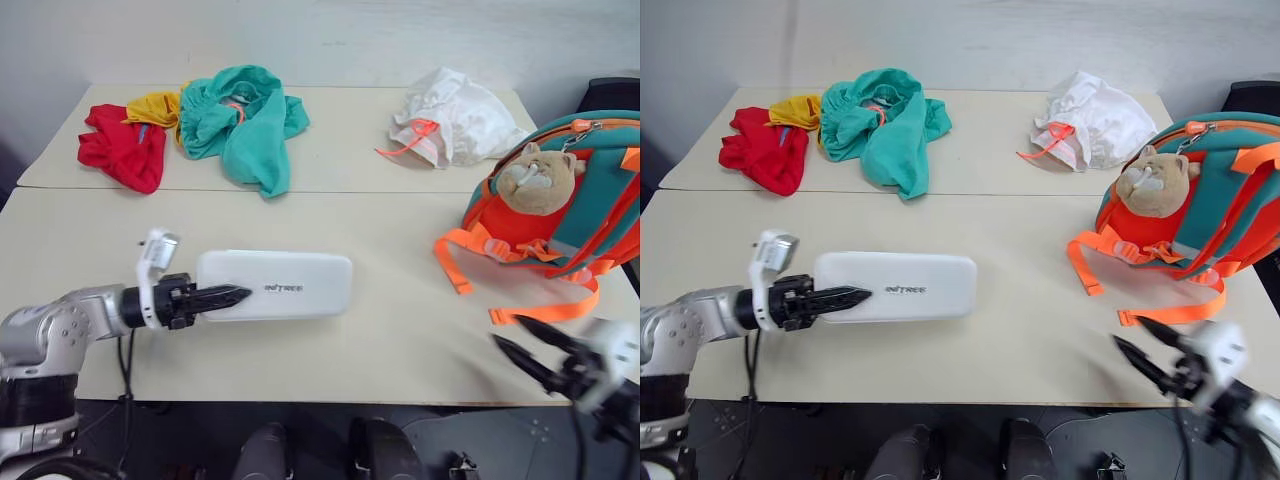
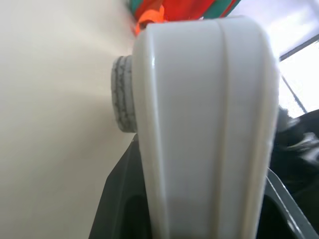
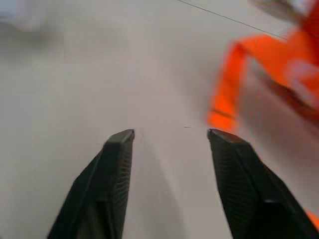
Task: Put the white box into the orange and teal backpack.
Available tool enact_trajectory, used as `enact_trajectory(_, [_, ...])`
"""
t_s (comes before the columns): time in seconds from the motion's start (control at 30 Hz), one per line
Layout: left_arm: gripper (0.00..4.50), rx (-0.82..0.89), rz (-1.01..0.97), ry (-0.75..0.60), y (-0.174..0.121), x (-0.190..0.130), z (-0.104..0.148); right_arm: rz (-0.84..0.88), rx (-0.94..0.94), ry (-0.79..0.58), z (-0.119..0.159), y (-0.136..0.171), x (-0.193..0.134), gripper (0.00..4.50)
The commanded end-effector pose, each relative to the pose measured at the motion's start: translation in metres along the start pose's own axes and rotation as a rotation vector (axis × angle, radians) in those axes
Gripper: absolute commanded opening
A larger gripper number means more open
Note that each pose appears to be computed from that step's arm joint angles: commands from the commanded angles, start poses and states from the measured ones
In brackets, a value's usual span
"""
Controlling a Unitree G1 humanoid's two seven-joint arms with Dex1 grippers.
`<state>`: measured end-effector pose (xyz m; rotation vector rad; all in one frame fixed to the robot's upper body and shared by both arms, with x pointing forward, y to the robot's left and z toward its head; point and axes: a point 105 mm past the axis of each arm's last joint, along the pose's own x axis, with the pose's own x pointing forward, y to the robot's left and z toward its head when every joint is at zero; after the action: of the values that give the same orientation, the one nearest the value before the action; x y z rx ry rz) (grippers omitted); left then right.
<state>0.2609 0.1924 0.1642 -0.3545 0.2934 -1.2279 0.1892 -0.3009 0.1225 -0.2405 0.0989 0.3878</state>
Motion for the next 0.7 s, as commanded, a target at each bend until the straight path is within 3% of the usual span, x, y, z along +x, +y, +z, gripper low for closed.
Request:
enact_trajectory(0.03, [1.3,0.238,-0.102,-0.018,-0.022,-0.001,0.003,-0.264,-0.056,-0.083,0.01,-0.047,-0.041,3.7])
enact_trajectory(0.1, [1.3,0.27,-0.105,-0.042,-0.021,0.0,0.001,-0.297,-0.058,-0.104,0.01,-0.061,-0.046,4.4])
enact_trajectory(0.13, [1.3,0.269,-0.116,-0.059,-0.022,0.001,0.002,-0.304,-0.064,-0.117,0.012,-0.069,-0.045,4.46])
enact_trajectory(0.27, [1.3,0.292,-0.113,-0.092,-0.018,0.003,0.008,-0.288,-0.125,-0.176,0.028,-0.096,-0.018,4.46])
enact_trajectory(0.4, [1.3,0.297,-0.084,-0.093,-0.014,0.0,0.005,-0.192,-0.108,-0.235,0.047,-0.111,0.03,4.46])
enact_trajectory(0.6, [1.3,0.292,-0.02,-0.128,-0.014,-0.007,0.002,0.046,-0.087,-0.283,0.073,-0.094,0.09,4.46])
enact_trajectory(0.7, [1.3,0.284,0.018,-0.155,-0.012,-0.011,0.002,0.092,-0.071,-0.328,0.082,-0.088,0.105,3.82])
